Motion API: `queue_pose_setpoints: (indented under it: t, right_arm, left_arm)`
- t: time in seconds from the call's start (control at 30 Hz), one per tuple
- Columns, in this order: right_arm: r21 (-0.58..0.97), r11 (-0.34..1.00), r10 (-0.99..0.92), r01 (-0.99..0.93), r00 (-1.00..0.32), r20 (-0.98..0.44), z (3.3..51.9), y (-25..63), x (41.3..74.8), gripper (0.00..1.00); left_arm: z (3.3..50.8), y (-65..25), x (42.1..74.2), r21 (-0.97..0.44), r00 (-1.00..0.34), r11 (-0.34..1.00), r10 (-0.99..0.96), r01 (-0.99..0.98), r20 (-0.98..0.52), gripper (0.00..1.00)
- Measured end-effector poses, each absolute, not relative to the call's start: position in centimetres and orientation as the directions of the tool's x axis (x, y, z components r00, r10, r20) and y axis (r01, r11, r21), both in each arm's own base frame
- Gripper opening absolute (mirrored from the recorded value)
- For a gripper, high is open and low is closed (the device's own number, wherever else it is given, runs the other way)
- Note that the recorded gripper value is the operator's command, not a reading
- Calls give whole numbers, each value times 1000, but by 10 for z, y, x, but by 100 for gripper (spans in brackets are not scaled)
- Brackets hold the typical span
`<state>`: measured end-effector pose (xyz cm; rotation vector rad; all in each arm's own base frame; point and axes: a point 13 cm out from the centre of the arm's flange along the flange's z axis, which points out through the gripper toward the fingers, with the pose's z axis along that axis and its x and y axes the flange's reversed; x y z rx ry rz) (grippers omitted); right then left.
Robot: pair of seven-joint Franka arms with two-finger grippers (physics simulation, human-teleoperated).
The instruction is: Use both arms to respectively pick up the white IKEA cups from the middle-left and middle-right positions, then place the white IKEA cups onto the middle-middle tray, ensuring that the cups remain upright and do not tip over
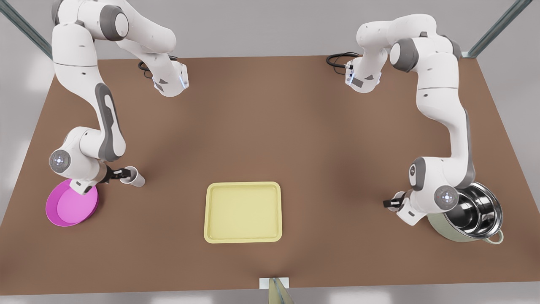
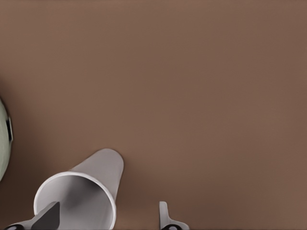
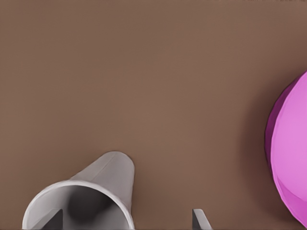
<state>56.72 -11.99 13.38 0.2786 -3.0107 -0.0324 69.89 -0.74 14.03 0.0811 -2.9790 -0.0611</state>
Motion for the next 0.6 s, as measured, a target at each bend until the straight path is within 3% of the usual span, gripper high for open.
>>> queue_pose_setpoints:
  t: [0.23, 0.27, 0.3, 0.33, 0.37, 0.5, 0.6]
  right_arm:
    - [24, 976, -219, -218, -971, 96, 102, -131, 566, 100]
    - [23, 975, -224, -223, -970, 95, 99, -131, 567, 100]
    - [23, 973, -229, -228, -969, 94, 95, -131, 567, 100]
    - [22, 972, -234, -233, -968, 92, 94, -132, 567, 92]
    - [20, 971, -240, -239, -967, 88, 93, -132, 568, 76]
    - [15, 962, -273, -272, -960, 67, 98, -127, 577, 48]
    - [11, 950, -312, -312, -949, 54, 107, -113, 586, 38]
  left_arm:
    - [113, -8, 687, 42, -982, 998, -43, -36, 186, 100]
    - [112, -8, 687, 41, -982, 999, -41, -34, 184, 94]
    - [111, -8, 687, 41, -982, 999, -40, -33, 185, 58]
    - [110, -8, 687, 42, -982, 999, -39, -32, 185, 35]
    - [110, -8, 688, 42, -982, 999, -38, -31, 184, 28]
    - [104, -4, 687, 59, -982, 998, -38, -27, 187, 21]
    - [104, -5, 688, 57, -982, 998, -35, -25, 185, 21]
